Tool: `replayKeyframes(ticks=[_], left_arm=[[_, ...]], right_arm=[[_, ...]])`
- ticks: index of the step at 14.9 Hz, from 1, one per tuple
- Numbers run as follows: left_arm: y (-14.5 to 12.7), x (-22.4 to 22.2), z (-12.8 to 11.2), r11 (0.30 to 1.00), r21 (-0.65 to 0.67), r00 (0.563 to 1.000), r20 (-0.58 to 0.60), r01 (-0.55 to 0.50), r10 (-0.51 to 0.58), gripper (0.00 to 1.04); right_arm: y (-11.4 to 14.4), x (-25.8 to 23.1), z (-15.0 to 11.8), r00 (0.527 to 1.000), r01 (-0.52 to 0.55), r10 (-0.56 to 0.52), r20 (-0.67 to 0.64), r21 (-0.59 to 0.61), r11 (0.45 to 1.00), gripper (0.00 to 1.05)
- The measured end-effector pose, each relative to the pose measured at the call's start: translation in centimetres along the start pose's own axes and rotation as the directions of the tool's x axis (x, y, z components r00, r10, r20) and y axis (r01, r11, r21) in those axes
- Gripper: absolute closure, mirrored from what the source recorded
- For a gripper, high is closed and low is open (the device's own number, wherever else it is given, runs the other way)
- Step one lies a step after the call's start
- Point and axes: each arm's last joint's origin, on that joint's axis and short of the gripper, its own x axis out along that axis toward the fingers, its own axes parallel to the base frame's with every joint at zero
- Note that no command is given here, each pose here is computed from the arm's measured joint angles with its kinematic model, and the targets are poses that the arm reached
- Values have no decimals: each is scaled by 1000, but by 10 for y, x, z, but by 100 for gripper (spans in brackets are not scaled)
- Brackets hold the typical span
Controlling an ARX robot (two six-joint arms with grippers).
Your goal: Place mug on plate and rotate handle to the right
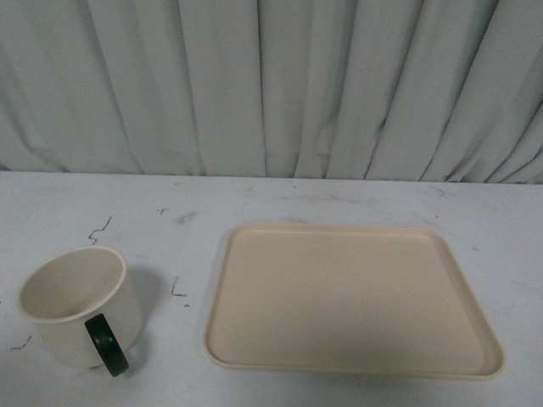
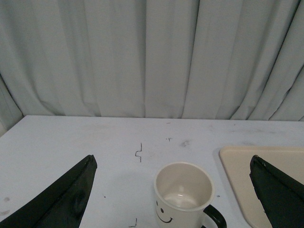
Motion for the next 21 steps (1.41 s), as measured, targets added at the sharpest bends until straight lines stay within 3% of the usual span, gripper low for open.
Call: replayKeyframes(ticks=[13,17,18,20,21], left_arm=[[0,4,5,999,20,999,34,31,-32,7],[4,13,5,998,49,1000,-7,24,-24,7],[5,17,3,998,55,999,-36,31,-29,7],[12,94,11,989,57,951,-285,139,-117,7],[3,119,14,975,76,928,-331,210,-174,7]], right_arm=[[0,0,0,1000,0,0,0,0,1000,6],[0,0,0,1000,0,0,0,0,1000,6],[0,0,0,1000,0,0,0,0,1000,6],[0,0,0,1000,0,0,0,0,1000,6],[0,0,0,1000,0,0,0,0,1000,6]])
